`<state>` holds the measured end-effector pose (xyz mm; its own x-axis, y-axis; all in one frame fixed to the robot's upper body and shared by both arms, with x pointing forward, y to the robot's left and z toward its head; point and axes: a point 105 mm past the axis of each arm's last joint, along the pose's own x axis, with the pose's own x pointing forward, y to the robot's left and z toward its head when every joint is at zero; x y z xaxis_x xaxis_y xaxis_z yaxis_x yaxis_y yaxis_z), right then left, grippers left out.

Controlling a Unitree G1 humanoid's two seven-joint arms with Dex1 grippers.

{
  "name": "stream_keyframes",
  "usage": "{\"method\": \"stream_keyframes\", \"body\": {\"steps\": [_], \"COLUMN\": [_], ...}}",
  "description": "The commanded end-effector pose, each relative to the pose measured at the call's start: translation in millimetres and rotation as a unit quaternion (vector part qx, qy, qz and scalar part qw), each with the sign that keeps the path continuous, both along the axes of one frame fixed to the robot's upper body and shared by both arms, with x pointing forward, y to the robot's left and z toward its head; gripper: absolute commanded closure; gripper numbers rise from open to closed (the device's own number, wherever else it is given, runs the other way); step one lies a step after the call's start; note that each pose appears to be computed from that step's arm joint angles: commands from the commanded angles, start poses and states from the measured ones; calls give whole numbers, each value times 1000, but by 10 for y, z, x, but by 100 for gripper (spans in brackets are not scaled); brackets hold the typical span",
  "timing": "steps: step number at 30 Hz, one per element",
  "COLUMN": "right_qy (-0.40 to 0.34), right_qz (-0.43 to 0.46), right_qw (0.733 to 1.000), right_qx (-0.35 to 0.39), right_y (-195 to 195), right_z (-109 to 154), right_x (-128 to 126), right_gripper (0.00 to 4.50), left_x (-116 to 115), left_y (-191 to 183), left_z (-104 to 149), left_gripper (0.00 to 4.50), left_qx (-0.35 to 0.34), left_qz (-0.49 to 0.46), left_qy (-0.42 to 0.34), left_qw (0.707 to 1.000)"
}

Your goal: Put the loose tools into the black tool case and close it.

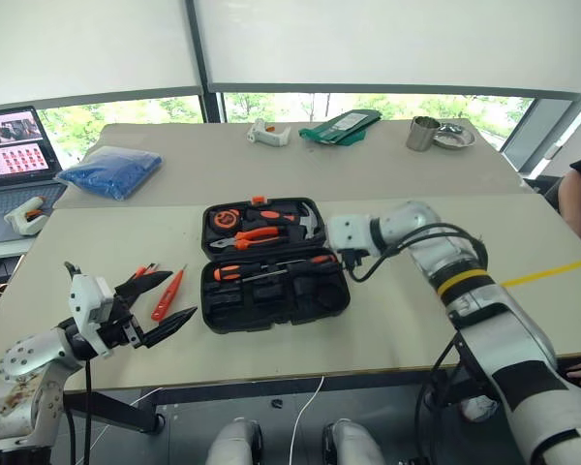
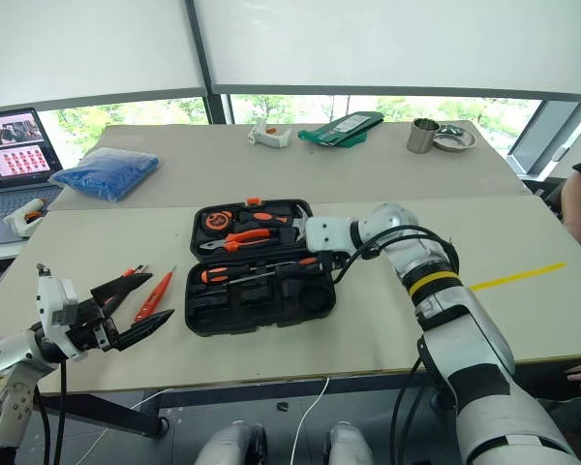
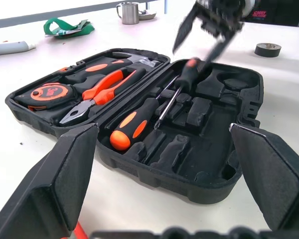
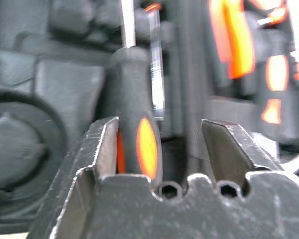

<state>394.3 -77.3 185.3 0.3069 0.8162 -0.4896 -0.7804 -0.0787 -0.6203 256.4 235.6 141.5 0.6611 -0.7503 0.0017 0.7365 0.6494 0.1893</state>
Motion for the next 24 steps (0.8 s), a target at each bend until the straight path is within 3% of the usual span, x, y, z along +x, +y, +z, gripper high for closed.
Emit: {"method": "stream_keyframes", "body": {"steps": [1, 3, 6, 9, 16, 24], "right_qy": [70, 104, 106, 116, 132, 154], "right_qz": [68, 69, 67, 48, -5, -28], "right_qw": [984, 973, 976, 975, 985, 985], "right_qx": [150, 196, 177, 182, 113, 74], "right_y": [52, 102, 173, 288, 363, 431], "right_z": [537, 572, 359, 191, -352, -623], "right_x": [-223, -245, -262, -227, -144, -130], "right_gripper": [210, 263, 368, 445, 445, 445], "left_x": [7, 24, 43, 48, 44, 17], "left_y": [-16, -30, -65, -70, -56, -63], "left_z": [83, 80, 76, 77, 84, 75], "left_gripper": [0, 0, 0, 0, 0, 0], "left_qx": [3, 2, -1, 0, 7, 11], "left_qz": [3, 3, 0, -2, -2, -1], "left_qy": [-28, -30, -31, -30, -27, -22], "left_qw": [1000, 1000, 1000, 1000, 1000, 1000]}}
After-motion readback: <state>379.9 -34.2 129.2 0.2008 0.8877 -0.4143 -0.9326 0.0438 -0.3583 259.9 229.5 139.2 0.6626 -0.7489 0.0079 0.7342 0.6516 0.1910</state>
